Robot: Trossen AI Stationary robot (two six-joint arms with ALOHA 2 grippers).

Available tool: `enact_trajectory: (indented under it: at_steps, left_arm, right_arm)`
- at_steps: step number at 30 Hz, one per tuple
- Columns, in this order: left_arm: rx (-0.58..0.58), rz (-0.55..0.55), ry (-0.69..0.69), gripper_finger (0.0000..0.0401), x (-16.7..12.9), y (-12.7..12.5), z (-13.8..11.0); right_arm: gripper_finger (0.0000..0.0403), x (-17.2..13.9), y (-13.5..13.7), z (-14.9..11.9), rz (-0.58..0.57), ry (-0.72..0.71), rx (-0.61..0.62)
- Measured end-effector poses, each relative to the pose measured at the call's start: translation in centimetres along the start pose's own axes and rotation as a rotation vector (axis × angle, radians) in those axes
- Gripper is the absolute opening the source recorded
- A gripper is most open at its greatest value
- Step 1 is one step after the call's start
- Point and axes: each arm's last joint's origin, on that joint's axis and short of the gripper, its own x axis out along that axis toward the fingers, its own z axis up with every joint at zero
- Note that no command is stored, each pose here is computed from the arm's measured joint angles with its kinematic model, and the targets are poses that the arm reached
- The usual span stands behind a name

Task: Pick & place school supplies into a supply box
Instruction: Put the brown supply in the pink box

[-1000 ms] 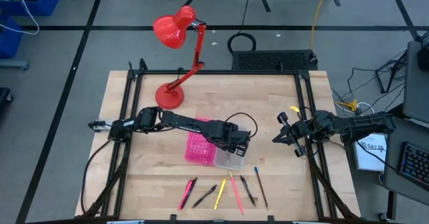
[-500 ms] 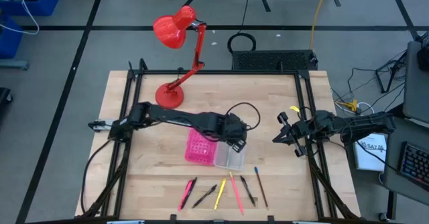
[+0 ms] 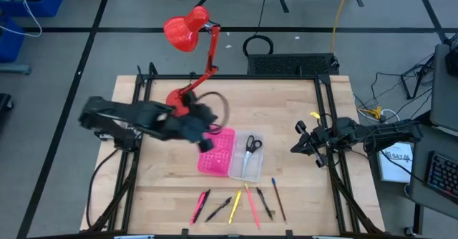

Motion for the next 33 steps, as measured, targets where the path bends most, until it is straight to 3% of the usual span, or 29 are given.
enact_trajectory:
  at_steps: [3,7,14,17,22,33]
  left_arm:
    - [0.025,-0.043,-0.061,0.0007,-2.1,1.1,-1.9]
    - [0.038,-0.133,-0.157,0.0004,-3.3,2.6,-5.7]
    - [0.184,-0.398,-0.423,0.0004,-1.3,2.5,-14.3]
    - [0.203,-0.488,-0.447,0.0003,-0.4,2.5,-18.1]
    - [0.147,-0.528,-0.475,0.0002,-0.2,3.4,-23.0]
    - [0.251,-0.581,-0.671,0.0001,1.0,4.2,-30.5]
  right_arm:
    - [0.0,0.0,0.1,0.5,0.006,-0.052,-0.081]
    - [0.0,0.0,0.1,0.5,0.004,-0.048,-0.097]
    - [0.0,-0.1,0.2,1.2,0.006,-0.125,-0.158]
    - [0.0,-0.1,0.2,1.3,0.006,-0.134,-0.2]
    - [0.0,0.0,0.1,1.2,-0.028,-0.121,-0.201]
    - [0.0,0.5,-0.9,0.4,-0.25,-0.05,-0.158]
